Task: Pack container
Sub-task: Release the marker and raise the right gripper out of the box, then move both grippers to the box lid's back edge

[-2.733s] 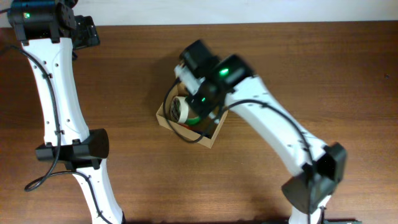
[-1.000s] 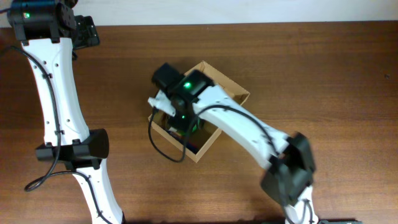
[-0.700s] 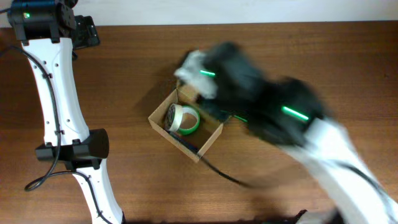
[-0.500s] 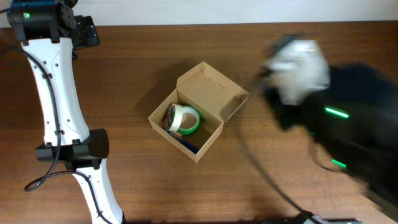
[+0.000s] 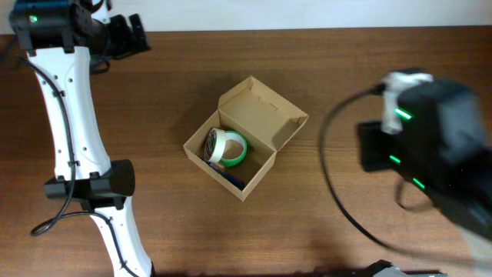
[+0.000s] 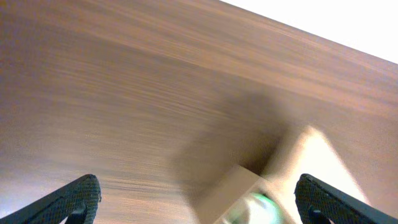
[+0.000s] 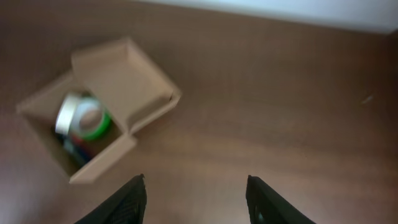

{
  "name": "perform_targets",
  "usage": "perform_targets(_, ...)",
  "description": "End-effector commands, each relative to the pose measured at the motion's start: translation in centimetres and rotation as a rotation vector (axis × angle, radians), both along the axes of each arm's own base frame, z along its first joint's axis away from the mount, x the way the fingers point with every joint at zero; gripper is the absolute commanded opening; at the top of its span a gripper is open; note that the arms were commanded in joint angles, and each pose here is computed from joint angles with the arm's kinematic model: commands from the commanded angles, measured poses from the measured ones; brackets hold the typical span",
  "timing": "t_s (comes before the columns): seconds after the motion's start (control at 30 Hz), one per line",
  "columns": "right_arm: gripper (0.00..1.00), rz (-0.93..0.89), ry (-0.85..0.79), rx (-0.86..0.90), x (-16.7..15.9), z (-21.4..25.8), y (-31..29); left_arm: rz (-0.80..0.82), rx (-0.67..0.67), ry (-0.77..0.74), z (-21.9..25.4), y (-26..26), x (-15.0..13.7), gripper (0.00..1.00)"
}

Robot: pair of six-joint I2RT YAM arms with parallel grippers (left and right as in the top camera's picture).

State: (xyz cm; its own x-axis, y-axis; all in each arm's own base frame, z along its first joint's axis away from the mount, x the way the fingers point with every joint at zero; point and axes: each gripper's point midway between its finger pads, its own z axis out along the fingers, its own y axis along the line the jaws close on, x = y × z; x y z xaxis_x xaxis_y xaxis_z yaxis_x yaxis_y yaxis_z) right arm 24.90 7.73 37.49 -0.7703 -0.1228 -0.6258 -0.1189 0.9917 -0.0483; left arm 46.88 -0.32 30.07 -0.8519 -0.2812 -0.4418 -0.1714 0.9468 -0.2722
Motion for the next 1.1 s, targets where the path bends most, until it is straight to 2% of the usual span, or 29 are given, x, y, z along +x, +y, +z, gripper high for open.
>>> perform_targets(0.0, 0.52, 0.013, 0.184, 0.04, 1.6, -5.1, 2.6, -0.206, -0.186, 0.025, -0.1, -6.0, -1.0, 1.0)
perform_targets(0.13, 0.5, 0.026, 0.318, 0.019, 4.2, -10.8, 4.7, -0.324, -0.117, 0.165, -4.5, -9.2, -2.2, 1.0)
perform_targets(0.3, 0.39, 0.122, 0.553, 0.121, 4.7, -18.5, 7.3, -0.397, 0.191, 0.464, -13.2, -10.4, -6.1, 1.0)
perform_targets(0.4, 0.39, 0.091, 0.59, 0.151, 4.9, -21.1, 6.6, -0.449, 0.29, 0.56, -15.7, -11.3, -8.1, 1.0)
perform_targets(0.47, 0.39, 0.075, 0.599, 0.152, 5.1, -22.3, 5.7, -0.478, 0.305, 0.595, -16.6, -12.1, -9.1, 1.0)
perform_targets(0.57, 0.41, 0.067, 0.607, 0.157, 5.2, -23.3, 4.8, -0.51, 0.31, 0.602, -17.2, -13.3, -9.6, 1.0)
perform_targets(0.87, 0.4, 0.032, 0.582, 0.203, 6.4, -25.0, 5.2, -0.477, 0.34, 0.511, -16.3, -12.5, -7.4, 1.0)
perform_targets(0.93, 0.29, 0.013, 0.589, 0.207, 6.7, -25.6, 5.3, -0.452, 0.338, 0.467, -15.3, -11.8, -6.4, 1.0)
perform_targets(1.0, 0.09, -0.002, 0.606, 0.205, 6.8, -26.5, 5.3, -0.42, 0.327, 0.42, -14.0, -10.9, -5.4, 1.0)
perform_targets(1.03, 0.04, -0.005, 0.614, 0.203, 6.9, -26.9, 5.3, -0.403, 0.32, 0.396, -13.3, -10.4, -4.9, 1.0)
perform_targets(1.07, 0.04, -0.017, 0.626, 0.204, 6.9, -27.3, 5.3, -0.389, 0.314, 0.378, -12.7, -10.0, -4.5, 1.0)
